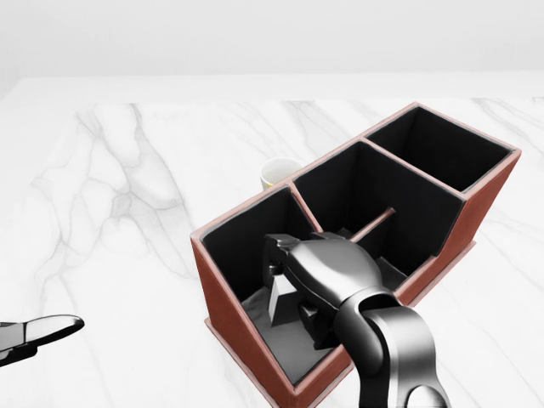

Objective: Pick up the book and place it in the left compartment of the caddy.

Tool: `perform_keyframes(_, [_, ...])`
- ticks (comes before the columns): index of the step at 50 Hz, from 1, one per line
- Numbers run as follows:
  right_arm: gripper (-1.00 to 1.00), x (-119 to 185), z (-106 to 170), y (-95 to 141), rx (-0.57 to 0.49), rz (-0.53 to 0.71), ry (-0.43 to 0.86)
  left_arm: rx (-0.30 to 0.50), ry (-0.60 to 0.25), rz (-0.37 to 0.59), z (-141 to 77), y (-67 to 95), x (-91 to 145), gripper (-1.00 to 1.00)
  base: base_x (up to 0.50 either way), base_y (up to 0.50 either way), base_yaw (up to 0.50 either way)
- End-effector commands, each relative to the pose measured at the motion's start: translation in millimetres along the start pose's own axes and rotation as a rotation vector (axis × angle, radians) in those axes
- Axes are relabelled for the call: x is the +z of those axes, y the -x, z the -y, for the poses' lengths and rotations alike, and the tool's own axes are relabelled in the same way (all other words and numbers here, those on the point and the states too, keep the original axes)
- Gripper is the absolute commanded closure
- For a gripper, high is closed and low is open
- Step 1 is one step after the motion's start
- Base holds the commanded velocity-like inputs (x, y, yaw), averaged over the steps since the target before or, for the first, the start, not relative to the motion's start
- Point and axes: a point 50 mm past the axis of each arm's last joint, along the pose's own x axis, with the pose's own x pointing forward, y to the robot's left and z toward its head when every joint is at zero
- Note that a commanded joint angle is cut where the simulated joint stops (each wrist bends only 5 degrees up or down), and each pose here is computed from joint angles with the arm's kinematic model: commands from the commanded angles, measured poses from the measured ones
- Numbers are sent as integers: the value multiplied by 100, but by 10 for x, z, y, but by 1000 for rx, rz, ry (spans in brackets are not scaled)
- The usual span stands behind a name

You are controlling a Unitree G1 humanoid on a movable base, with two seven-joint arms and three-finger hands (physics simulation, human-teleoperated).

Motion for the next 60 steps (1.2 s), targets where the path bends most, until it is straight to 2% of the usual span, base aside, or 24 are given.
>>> perform_keyframes(1, [100, -13, -14, -68, 27, 25, -36, 0, 0, -1, 1, -4, -3, -100, 0, 0, 0])
perform_keyframes(13, [100, -54, -123, -84, 77, 38, -80, 0, -1, 0, 3, 2, 1, -100, 0, 0, 0])
perform_keyframes(39, [100, -19, -115, -99, 71, 8, -11, 0, -1, 2, 5, -3, 3, -100, 0, 0, 0])
perform_keyframes(60, [100, -92, -272, -199, 157, -3, -56, 1, 0, 1, 1, 2, 2, -100, 0, 0, 0])
